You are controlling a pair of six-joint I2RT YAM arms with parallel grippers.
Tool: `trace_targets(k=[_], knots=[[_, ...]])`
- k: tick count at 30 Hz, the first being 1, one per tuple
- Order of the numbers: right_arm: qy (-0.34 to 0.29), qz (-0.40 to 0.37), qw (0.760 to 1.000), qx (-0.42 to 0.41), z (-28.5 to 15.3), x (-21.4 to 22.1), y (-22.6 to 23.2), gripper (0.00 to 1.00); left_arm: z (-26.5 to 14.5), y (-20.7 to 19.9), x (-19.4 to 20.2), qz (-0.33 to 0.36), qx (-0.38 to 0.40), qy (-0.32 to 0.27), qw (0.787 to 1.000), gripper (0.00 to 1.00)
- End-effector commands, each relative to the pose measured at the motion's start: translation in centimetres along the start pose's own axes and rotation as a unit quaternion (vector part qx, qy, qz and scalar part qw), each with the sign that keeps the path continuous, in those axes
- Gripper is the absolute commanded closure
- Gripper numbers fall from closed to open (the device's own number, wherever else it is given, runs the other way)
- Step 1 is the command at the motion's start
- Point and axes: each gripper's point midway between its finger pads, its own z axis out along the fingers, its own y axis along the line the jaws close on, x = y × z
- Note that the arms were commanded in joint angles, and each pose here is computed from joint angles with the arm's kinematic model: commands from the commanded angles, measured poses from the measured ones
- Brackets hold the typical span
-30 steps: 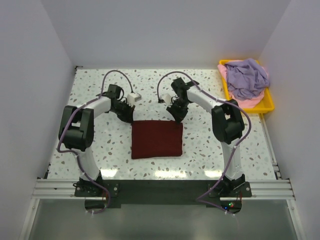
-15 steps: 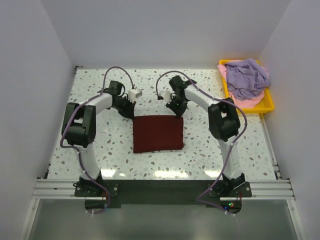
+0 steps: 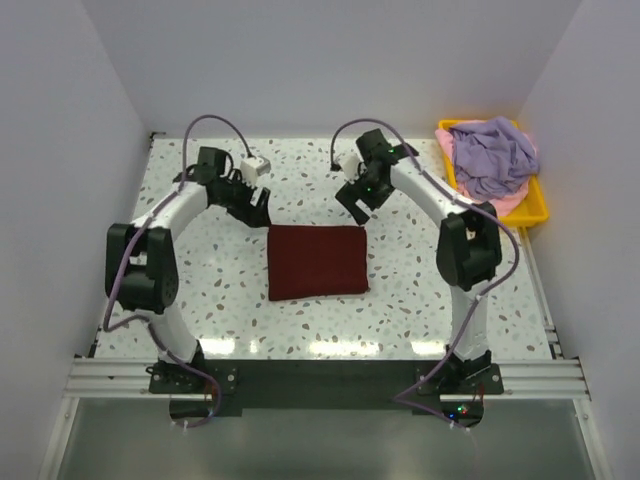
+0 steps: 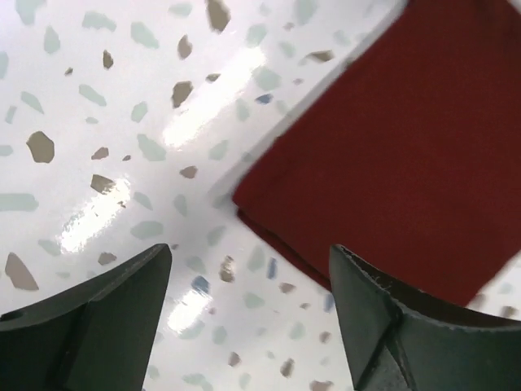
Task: Fold and stack the t-shirts
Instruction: Fold the tshirt
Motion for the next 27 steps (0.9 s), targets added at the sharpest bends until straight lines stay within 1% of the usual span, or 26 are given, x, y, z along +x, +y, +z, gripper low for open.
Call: trace_targets(k=[1, 2, 3, 4, 5, 6, 7, 8, 9, 10, 11, 12, 13, 15, 16, 17, 19, 20, 22, 23, 24, 27], knots=[[-0.116, 0.042, 0.991, -0.057, -10.8, -2.5, 3.5, 0.06, -6.9, -5.7, -5.0, 0.033, 0.051, -0.109, 0.992, 0.15], [-0.123, 0.054, 0.987, -0.086, -11.4, -2.4, 4.9, 0.04, -8.0, -7.5, -4.6, 0.022, 0.069, -0.119, 0.990, 0.05], [-0.134, 0.065, 0.976, -0.157, -12.1, -2.5, 7.8, 0.03, -8.3, -9.3, -4.3, 0.016, 0.104, -0.125, 0.987, 0.01], [-0.124, 0.098, 0.967, -0.198, -12.4, -1.5, 9.8, 0.01, -8.3, -11.2, -3.8, 0.014, 0.129, -0.123, 0.984, 0.00], [-0.123, 0.108, 0.959, -0.230, -12.4, -1.5, 11.5, 0.01, -8.4, -13.4, -2.5, -0.003, 0.167, -0.116, 0.979, 0.00], [-0.129, 0.118, 0.942, -0.286, -12.9, -1.6, 13.8, 0.01, -8.3, -14.8, -1.8, -0.010, 0.188, -0.109, 0.976, 0.00], [-0.104, 0.152, 0.930, -0.319, -12.3, -0.4, 15.7, 0.01, -7.9, -16.6, -1.4, -0.006, 0.216, -0.106, 0.971, 0.00], [-0.116, 0.150, 0.919, -0.346, -12.2, -1.0, 17.3, 0.01, -7.9, -18.8, 0.1, -0.039, 0.263, -0.093, 0.959, 0.00], [-0.113, 0.156, 0.910, -0.367, -12.1, -1.0, 18.5, 0.01, -7.8, -20.1, 0.8, -0.053, 0.291, -0.085, 0.952, 0.00], [-0.098, 0.170, 0.896, -0.398, -11.9, -0.3, 20.1, 0.01, -7.5, -21.8, 1.5, -0.066, 0.320, -0.071, 0.942, 0.00], [-0.093, 0.161, 0.893, -0.409, -11.8, -0.2, 21.3, 0.01, -6.8, -22.6, 2.4, -0.089, 0.338, -0.068, 0.935, 0.00], [-0.093, 0.156, 0.891, -0.416, -11.5, -0.2, 21.9, 0.01, -6.6, -23.0, 2.8, -0.090, 0.345, -0.065, 0.932, 0.00], [-0.078, 0.163, 0.883, -0.433, -10.9, 0.6, 22.6, 0.01, -6.1, -22.8, 3.0, -0.090, 0.345, -0.067, 0.932, 0.00], [-0.052, 0.173, 0.876, -0.447, -9.3, 1.5, 23.2, 0.01, -4.5, -22.6, 4.8, -0.128, 0.351, -0.029, 0.927, 0.00], [-0.042, 0.168, 0.877, -0.448, -8.4, 2.2, 23.2, 0.02, -3.8, -22.4, 5.5, -0.141, 0.351, -0.016, 0.926, 0.00], [-0.012, 0.181, 0.873, -0.453, -6.7, 3.2, 23.4, 0.01, -2.2, -21.6, 6.8, -0.157, 0.340, 0.006, 0.927, 0.00], [0.005, 0.180, 0.872, -0.454, -4.9, 4.4, 23.2, 0.01, -0.9, -20.9, 8.3, -0.174, 0.329, 0.040, 0.927, 0.00], [0.011, 0.193, 0.870, -0.454, -3.8, 4.9, 22.7, 0.01, 0.5, -20.1, 9.9, -0.187, 0.317, 0.066, 0.928, 0.00], [0.038, 0.216, 0.864, -0.454, -1.7, 6.7, 22.3, 0.01, 1.4, -18.7, 11.0, -0.213, 0.301, 0.084, 0.926, 0.00], [0.048, 0.229, 0.862, -0.449, -1.1, 7.6, 21.5, 0.02, 2.2, -17.9, 12.2, -0.231, 0.286, 0.102, 0.924, 0.00], [0.065, 0.238, 0.860, -0.447, -0.2, 8.5, 21.3, 0.03, 2.4, -17.5, 12.5, -0.240, 0.281, 0.106, 0.923, 0.00], [0.079, 0.234, 0.863, -0.440, 0.1, 10.3, 20.7, 0.04, 2.3, -15.5, 12.7, -0.256, 0.257, 0.098, 0.927, 0.00]])
